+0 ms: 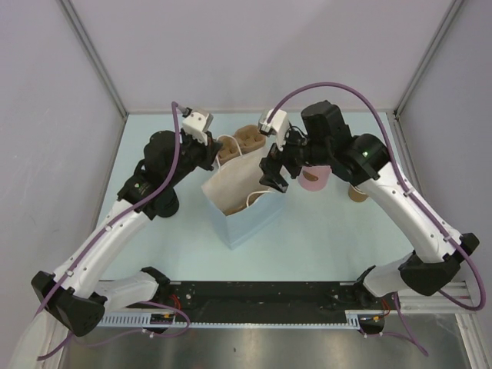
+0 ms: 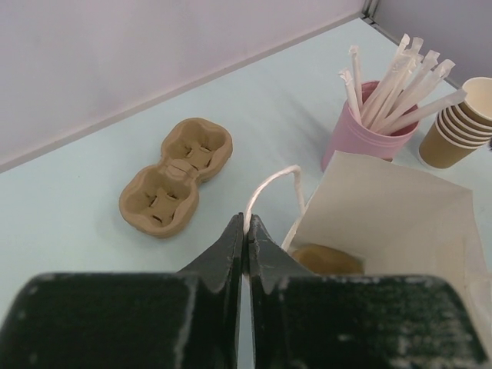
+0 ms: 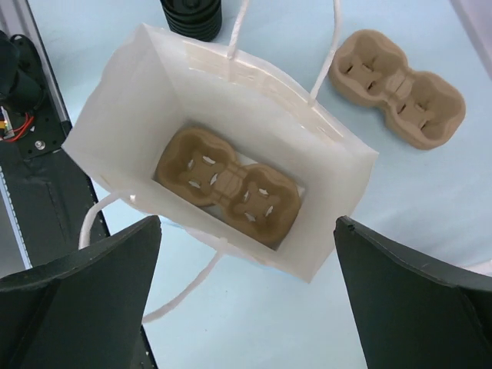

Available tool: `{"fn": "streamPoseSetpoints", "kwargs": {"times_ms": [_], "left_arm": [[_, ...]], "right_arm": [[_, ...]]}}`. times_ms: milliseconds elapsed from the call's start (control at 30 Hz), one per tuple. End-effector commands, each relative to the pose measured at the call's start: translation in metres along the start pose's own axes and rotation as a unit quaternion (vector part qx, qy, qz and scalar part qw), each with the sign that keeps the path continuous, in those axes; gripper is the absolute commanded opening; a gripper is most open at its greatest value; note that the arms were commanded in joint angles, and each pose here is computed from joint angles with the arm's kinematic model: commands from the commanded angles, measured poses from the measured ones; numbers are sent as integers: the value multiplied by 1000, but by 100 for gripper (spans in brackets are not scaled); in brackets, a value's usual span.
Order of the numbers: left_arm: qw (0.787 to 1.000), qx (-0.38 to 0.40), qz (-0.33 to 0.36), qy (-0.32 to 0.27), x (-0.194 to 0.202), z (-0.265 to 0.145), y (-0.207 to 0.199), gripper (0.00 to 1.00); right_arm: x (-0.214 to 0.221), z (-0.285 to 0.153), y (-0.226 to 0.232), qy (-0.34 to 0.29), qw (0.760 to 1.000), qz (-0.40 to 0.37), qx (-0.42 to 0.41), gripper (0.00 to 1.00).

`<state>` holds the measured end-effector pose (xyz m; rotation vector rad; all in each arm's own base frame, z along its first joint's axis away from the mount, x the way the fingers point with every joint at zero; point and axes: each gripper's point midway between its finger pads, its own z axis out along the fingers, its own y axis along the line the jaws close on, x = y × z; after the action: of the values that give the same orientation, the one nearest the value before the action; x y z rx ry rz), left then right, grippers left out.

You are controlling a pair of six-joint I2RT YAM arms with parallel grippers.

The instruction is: Pack the takeout coffee

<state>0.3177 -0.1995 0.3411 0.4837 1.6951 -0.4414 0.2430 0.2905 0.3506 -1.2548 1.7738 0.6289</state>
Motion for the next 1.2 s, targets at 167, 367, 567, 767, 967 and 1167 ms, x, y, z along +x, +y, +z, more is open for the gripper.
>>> {"fn": "streamPoseSetpoints", "kwargs": {"times_ms": [167,367,567,767,967,1167], "left_arm": [[999,7,7,-42,-23,-7,-1,22],[999,11,5,-43,-21,-8,0,35],[999,17,0,-44,-20,-9,0,39],[999,24,-2,-44,-17,-9,-2,39],[999,26,-4,-44,-16,-9,-2,42],[998,30,-7,-47,-16,-10,-3,44]], "right_arm": [[-1,-35,25,-50,993,-93,-58,100],[22,-29,35,-47,989,-113,-88,100],[15,-25,26,-69,989,-110,-72,100],[-35,-60,-10,-175,983,-58,26,100],[-34,-67,18,-178,980,-70,-55,98],[-17,-63,48,-166,973,-80,-141,96]]}}
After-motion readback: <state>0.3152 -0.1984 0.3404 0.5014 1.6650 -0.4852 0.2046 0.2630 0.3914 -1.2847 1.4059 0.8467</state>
